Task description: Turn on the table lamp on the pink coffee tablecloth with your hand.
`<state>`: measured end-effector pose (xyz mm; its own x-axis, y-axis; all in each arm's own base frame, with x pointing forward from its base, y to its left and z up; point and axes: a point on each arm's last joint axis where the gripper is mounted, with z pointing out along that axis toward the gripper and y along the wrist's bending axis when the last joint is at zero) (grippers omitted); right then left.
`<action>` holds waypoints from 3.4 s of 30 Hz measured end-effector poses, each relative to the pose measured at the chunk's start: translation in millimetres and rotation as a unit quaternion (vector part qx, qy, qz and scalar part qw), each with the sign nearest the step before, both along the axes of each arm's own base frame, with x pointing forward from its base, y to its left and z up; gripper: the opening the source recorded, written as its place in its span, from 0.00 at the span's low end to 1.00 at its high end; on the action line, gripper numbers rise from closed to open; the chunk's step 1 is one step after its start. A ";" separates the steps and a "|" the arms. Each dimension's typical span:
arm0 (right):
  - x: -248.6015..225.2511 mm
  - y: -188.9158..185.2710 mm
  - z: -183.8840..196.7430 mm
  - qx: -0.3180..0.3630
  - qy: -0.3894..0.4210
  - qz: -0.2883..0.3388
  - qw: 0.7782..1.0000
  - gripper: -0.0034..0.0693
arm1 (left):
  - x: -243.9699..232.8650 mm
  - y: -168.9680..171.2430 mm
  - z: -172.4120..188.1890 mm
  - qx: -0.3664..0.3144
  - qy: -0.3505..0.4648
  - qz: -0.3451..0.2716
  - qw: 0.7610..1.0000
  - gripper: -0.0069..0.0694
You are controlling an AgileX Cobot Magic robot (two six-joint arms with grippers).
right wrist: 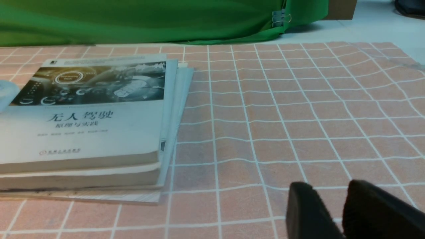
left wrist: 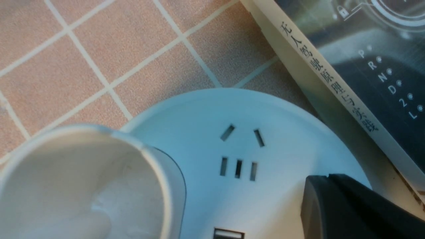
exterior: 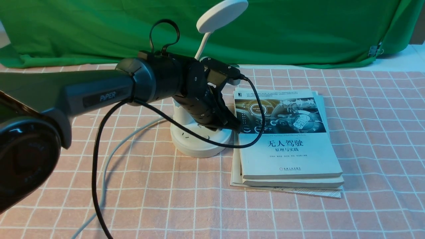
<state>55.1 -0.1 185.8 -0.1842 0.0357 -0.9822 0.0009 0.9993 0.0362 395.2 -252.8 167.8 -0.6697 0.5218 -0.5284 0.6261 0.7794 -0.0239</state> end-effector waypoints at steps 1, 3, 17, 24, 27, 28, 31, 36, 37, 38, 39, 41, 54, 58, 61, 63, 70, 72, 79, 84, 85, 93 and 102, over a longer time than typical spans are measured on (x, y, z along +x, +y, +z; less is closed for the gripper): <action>0.0 0.0 0.0 0.000 0.000 0.000 1.000 0.37 | 0.0 0.0 0.2 0.000 0.000 0.000 1.000 0.12; 0.0 0.0 0.0 0.000 0.000 0.000 1.000 0.37 | -0.1 0.0 -0.4 0.001 0.001 0.000 1.000 0.12; 0.0 0.0 0.0 0.000 0.000 0.000 1.000 0.37 | -32.7 24.4 92.6 0.002 -0.019 0.019 1.000 0.12; 0.0 0.0 0.0 0.000 0.000 0.000 1.000 0.37 | -89.3 59.8 150.0 -0.024 -0.039 0.040 0.998 0.12; 0.0 0.0 0.0 0.000 0.000 0.000 1.000 0.37 | -118.0 77.7 149.6 -0.035 -0.039 0.054 0.997 0.12; 0.0 0.0 0.0 0.000 0.000 0.000 1.000 0.37 | -132.0 86.4 152.8 -0.043 -0.045 0.060 0.996 0.12; 0.0 0.0 0.0 0.000 0.000 0.000 1.000 0.37 | -159.2 103.2 151.0 -0.056 -0.046 0.073 0.995 0.12; 0.0 0.0 0.0 0.000 0.000 0.000 1.000 0.37 | -217.8 139.6 145.3 -0.098 -0.063 0.105 0.988 0.12; 0.0 0.0 0.0 0.000 0.000 0.000 1.000 0.37 | -227.9 145.9 145.8 -0.112 -0.074 0.109 0.985 0.12; 0.0 0.0 0.0 0.000 0.000 0.000 1.000 0.37 | -237.8 152.1 146.3 -0.124 -0.085 0.112 0.982 0.12; 0.0 0.0 0.0 0.000 0.000 0.000 1.000 0.37 | -246.9 157.8 147.5 -0.138 -0.100 0.114 0.979 0.12; 0.0 0.0 0.0 0.000 0.000 0.000 1.000 0.37 | -259.6 165.8 149.4 -0.162 -0.126 0.116 0.972 0.12; 0.0 0.0 0.0 0.000 0.000 0.000 1.000 0.37 | -307.4 197.6 165.5 -0.230 -0.239 0.105 0.938 0.12; 0.0 0.0 0.0 0.000 0.000 0.000 1.000 0.37 | -306.9 198.9 166.4 -0.220 -0.252 0.103 0.937 0.12; 0.0 0.0 0.0 0.000 0.000 0.000 1.000 0.37 | -306.1 199.3 164.5 -0.219 -0.264 0.100 0.934 0.12; 0.0 0.0 0.0 0.000 0.000 0.000 1.000 0.37 | -306.5 201.3 157.5 -0.220 -0.288 0.099 0.927 0.12; 0.0 0.0 -0.1 0.000 0.000 0.000 1.000 0.37 | -318.1 229.0 114.1 -0.252 -0.409 0.193 0.856 0.11; 0.0 0.0 0.0 0.000 0.000 0.000 1.000 0.37 | -322.0 236.9 99.8 -0.248 -0.433 0.230 0.836 0.11; 0.0 0.0 0.0 0.000 0.000 0.000 1.000 0.37 | -336.1 256.4 48.4 -0.208 -0.482 0.341 0.780 0.11; 0.0 0.0 0.0 0.000 0.000 0.000 1.000 0.37 | -339.0 258.7 44.0 -0.204 -0.480 0.364 0.771 0.12; 0.0 0.0 0.0 0.000 0.000 0.000 1.000 0.37 | -338.9 258.9 40.9 -0.200 -0.468 0.368 0.778 0.12; 0.0 0.0 0.0 0.000 0.000 0.000 1.000 0.37 | -338.8 258.2 32.5 -0.189 -0.429 0.375 0.800 0.12; 0.0 0.0 0.0 0.000 0.000 0.000 1.000 0.37 | -339.2 254.2 25.4 -0.184 -0.393 0.351 0.830 0.12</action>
<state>55.1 -0.1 185.8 -0.1842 0.0357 -0.9822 0.0009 0.9993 0.0362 56.0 1.4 193.3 -0.1131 -0.1459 -0.9828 -0.0446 0.9889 -0.1417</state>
